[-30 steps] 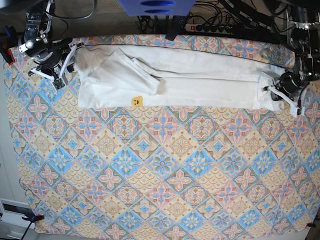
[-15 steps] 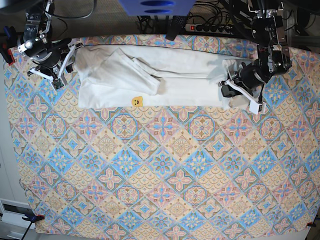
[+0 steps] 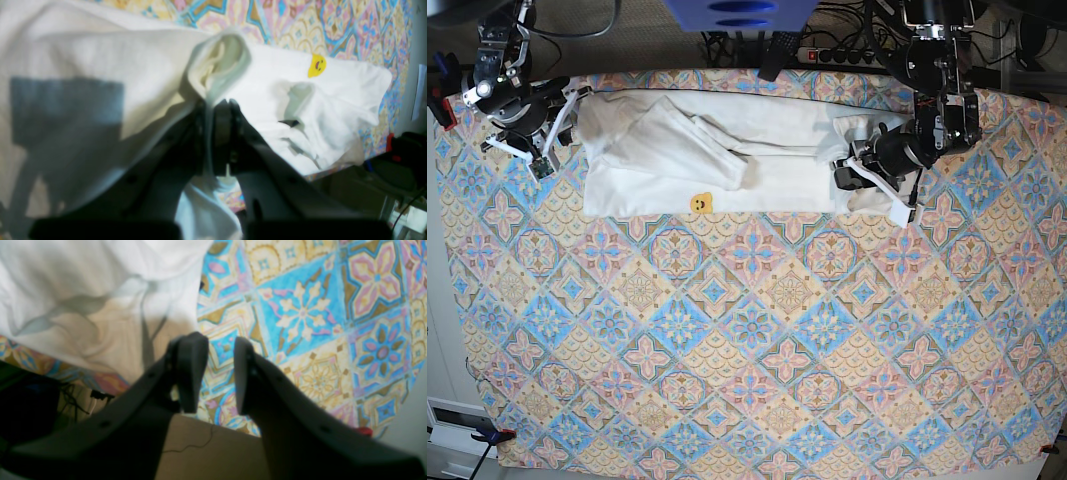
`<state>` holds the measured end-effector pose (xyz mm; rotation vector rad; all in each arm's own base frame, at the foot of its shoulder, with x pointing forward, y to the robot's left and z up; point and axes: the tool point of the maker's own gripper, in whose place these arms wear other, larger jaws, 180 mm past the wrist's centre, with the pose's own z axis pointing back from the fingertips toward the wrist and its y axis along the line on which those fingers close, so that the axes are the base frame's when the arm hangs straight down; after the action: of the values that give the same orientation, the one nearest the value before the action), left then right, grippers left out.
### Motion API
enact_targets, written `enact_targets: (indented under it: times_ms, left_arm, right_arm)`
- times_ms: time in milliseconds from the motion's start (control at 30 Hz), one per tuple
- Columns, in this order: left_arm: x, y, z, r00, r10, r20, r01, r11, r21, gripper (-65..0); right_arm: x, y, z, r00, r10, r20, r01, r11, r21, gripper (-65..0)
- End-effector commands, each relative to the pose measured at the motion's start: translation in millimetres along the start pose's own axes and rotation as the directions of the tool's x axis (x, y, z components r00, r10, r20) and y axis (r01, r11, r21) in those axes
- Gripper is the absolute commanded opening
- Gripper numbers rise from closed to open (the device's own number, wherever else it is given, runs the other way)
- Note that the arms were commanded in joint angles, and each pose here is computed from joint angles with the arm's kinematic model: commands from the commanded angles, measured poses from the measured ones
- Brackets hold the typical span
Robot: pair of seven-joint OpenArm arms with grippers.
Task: Fold the T-shirt properly
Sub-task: 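Fold the grasped end inward toward the right gripper with the left gripper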
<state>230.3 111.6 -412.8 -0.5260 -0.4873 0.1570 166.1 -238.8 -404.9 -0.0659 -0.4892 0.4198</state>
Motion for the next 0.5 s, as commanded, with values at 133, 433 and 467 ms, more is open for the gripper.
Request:
enact_targets:
  times_ms: [133, 433, 467]
  left_arm:
    - [13, -8, 2, 0.999, -0.016, 0.035, 0.017, 1.000, -0.026, -64.5]
    - [44, -41, 31, 0.987, -0.077, 0.139, 0.094, 0.988, -0.125, -26.1]
    - [46, -43, 37, 0.986, -0.082, 0.149, 0.103, 0.985, -0.139, -21.5]
  right_arm:
    - [8, -6, 5, 0.999, 0.011, 0.030, -0.011, 1.000, -0.015, -48.1]
    - [8, -6, 5, 0.999, 0.011, 0.030, -0.011, 1.000, -0.015, -48.1]
    - [7, -5, 5, 1.000, 0.011, 0.029, -0.011, 1.000, -0.014, -48.0]
